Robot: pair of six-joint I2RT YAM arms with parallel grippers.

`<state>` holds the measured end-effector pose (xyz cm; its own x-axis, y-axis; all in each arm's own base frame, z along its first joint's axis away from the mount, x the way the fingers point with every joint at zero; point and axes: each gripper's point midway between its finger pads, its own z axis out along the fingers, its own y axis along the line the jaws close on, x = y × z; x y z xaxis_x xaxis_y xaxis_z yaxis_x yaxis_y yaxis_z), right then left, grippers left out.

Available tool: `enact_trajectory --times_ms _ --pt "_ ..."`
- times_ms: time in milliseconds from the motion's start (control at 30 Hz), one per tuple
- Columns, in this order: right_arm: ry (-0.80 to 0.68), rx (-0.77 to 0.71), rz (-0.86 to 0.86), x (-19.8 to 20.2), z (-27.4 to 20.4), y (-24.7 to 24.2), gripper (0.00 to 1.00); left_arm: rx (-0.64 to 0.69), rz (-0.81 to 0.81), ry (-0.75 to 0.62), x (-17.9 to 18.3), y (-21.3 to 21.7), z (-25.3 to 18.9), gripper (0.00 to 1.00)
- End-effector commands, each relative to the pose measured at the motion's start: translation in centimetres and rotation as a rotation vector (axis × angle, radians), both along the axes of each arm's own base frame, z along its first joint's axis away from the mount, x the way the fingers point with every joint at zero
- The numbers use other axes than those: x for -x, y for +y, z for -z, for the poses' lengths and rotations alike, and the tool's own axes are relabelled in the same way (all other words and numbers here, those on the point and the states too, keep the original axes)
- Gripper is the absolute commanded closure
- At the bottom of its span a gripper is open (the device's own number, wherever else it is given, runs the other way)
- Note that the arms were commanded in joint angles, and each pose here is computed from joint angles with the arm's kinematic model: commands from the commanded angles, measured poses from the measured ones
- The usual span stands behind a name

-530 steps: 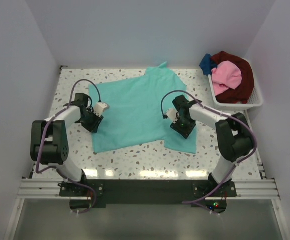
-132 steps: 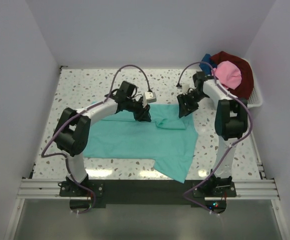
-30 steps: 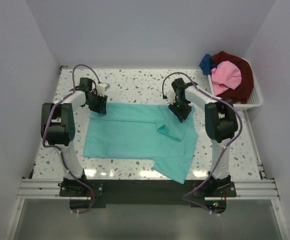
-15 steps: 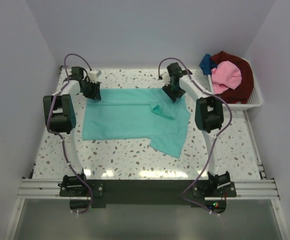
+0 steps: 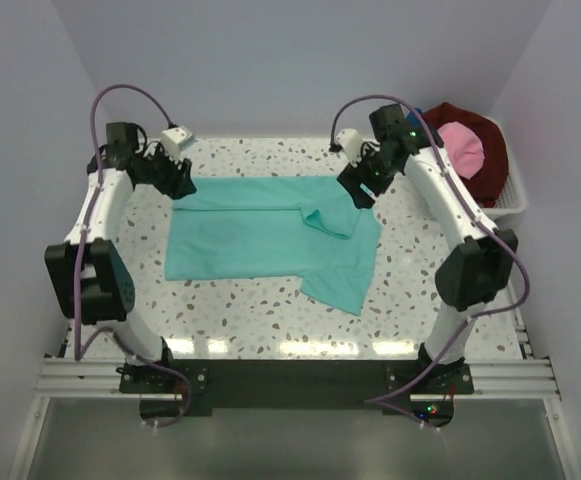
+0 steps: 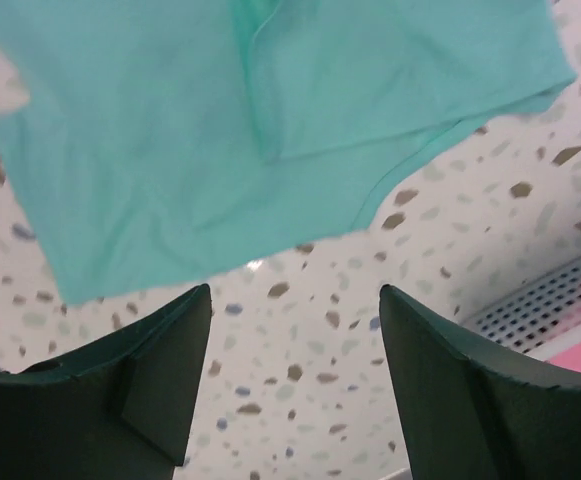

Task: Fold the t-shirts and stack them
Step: Fold the tshirt

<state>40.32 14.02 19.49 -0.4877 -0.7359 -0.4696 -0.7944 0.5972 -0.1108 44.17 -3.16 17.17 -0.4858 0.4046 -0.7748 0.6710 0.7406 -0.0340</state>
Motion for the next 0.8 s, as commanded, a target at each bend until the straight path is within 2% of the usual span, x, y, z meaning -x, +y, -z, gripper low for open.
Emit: enact_trajectory --times_ms 0,33,100,133,233,400,767 --pt "0.172 0.077 -0.203 7.3 2.5 -1.2 0.29 0.015 0.124 -0.005 5.6 -0.4 0.0 0.43" --pt "0.213 0.104 -0.239 9.3 4.3 -1.0 0.31 0.043 0.144 0.012 7.0 -0.9 0.8 0.43" --pt "0.204 0.123 -0.272 11.3 4.9 -0.9 0.32 0.036 0.165 -0.030 8.3 -1.1 0.0 0.44" --pt "0.262 0.148 -0.305 13.7 7.1 -0.5 0.34 0.041 0.167 -0.029 8.9 -1.2 0.4 0.44" --pt "0.245 0.168 -0.318 15.7 10.0 1.0 0.38 0.051 0.189 -0.070 10.2 -1.3 -0.1 0.44" --pt "0.193 0.204 -0.313 15.9 11.7 1.4 0.43 0.032 0.204 -0.078 11.6 -0.6 0.6 0.44" --pt "0.125 0.303 -0.389 15.0 15.0 -0.2 0.48 0.088 0.262 -0.040 13.1 -1.5 2.4 0.46"
